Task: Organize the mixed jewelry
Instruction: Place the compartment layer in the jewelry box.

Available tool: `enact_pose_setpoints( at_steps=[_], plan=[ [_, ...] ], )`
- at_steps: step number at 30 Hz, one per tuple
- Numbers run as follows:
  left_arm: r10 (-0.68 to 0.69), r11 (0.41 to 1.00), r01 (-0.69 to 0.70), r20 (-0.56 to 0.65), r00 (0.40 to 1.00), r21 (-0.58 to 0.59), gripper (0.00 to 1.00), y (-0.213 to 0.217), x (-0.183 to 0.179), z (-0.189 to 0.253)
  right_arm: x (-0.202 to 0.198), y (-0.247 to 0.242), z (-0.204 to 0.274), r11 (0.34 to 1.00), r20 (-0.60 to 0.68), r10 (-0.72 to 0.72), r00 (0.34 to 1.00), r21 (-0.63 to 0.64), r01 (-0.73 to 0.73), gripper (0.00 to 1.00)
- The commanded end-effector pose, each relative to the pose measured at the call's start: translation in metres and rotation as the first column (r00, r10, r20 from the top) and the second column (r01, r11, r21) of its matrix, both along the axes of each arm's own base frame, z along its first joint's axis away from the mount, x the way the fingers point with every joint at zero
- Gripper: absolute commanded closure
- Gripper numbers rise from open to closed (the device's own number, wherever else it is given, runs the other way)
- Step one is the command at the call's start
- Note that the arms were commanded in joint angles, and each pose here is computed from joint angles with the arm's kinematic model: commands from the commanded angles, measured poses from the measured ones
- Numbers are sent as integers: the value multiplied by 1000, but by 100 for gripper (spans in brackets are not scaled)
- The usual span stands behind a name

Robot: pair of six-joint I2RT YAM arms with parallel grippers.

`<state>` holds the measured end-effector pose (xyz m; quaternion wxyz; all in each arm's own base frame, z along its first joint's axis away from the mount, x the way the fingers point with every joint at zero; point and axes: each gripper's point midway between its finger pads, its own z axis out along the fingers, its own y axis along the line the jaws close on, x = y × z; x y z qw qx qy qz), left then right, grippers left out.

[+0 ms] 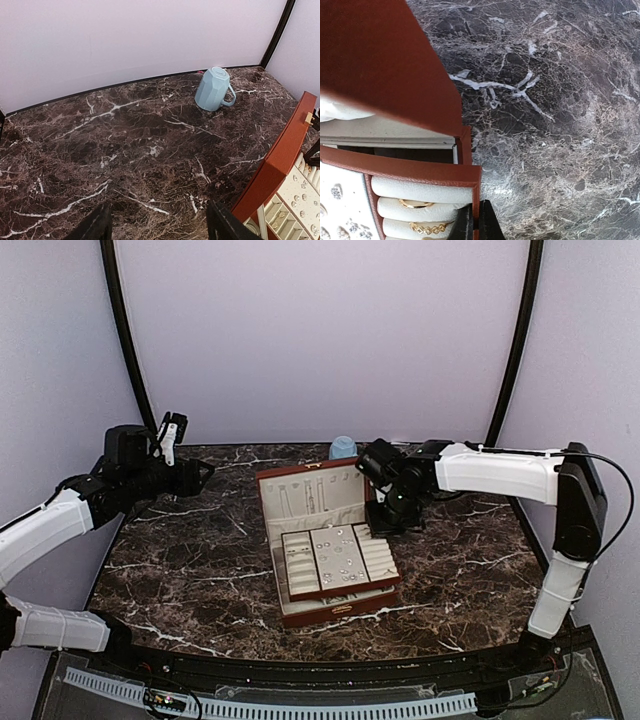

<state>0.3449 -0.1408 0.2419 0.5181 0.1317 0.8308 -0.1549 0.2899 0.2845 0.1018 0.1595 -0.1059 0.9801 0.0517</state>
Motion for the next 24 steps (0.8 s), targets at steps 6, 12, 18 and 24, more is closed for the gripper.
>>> enact_pose_setpoints(
  at_steps=[6,12,18,24],
  plan=[
    [-3,1000,3,25,1000,-16,33,2,-5,6,-5,22,28,994,39,51,998,100,-54,100],
    [-3,1000,4,24,1000,-17,33,2,-5,6,-10,7,29,998,42,24,999,53,-26,100],
    [-8,1000,8,23,1000,-21,33,1,-5,6,-18,8,30,998,38,10,999,66,-12,100],
    [-11,1000,12,25,1000,-27,33,0,-6,7,-27,13,27,997,28,4,1000,82,-6,100]
  ],
)
